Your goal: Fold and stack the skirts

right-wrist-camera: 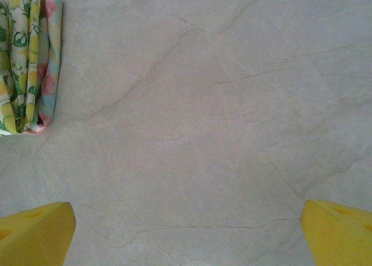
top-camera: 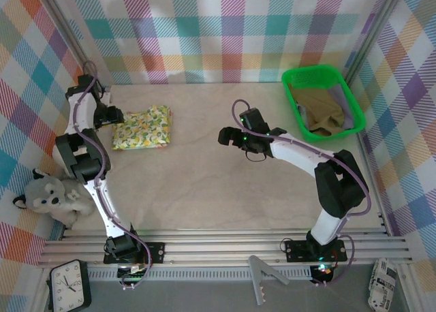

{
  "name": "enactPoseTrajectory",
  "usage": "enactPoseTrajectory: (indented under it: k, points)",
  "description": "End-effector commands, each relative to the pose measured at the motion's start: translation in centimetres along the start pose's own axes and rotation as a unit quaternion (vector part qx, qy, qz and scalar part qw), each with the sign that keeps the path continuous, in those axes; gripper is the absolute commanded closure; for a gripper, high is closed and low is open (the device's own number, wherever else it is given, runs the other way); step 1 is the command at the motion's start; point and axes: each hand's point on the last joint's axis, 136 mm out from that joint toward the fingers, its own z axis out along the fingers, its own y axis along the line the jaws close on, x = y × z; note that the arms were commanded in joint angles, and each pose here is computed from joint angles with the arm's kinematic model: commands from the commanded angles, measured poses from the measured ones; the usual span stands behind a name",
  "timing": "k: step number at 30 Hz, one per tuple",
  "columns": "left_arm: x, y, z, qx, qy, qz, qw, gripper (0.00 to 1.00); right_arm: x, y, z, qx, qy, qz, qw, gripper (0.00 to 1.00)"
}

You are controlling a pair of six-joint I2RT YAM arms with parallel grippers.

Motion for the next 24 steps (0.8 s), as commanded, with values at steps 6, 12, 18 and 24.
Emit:
enactPoseTrajectory:
  k: [6,12,18,24]
  points:
    - [-2.4,-2.7,-8.9,0.032,-0.137,-0.158,0.978,0.0,-6.2,-5.3,-5.7,0.113,-0.11,-0.041,0.987,0.01]
    - [1.1,-11.1,-9.9,0.148,-0.15,-0.232,0.949,0.0,-11.0,-14.1,-10.0,0.256,-0.113,-0.052,0.959,0.01]
    - [5.9,-14.5,-9.2,0.158,-0.123,-0.236,0.951,0.0,-14.0,-23.1,-12.5,0.36,-0.068,-0.05,0.929,0.01]
    - [8.4,-12.7,-8.8,0.109,-0.111,-0.226,0.962,0.0,-15.1,-30.7,-14.6,0.439,-0.011,0.012,0.898,0.01]
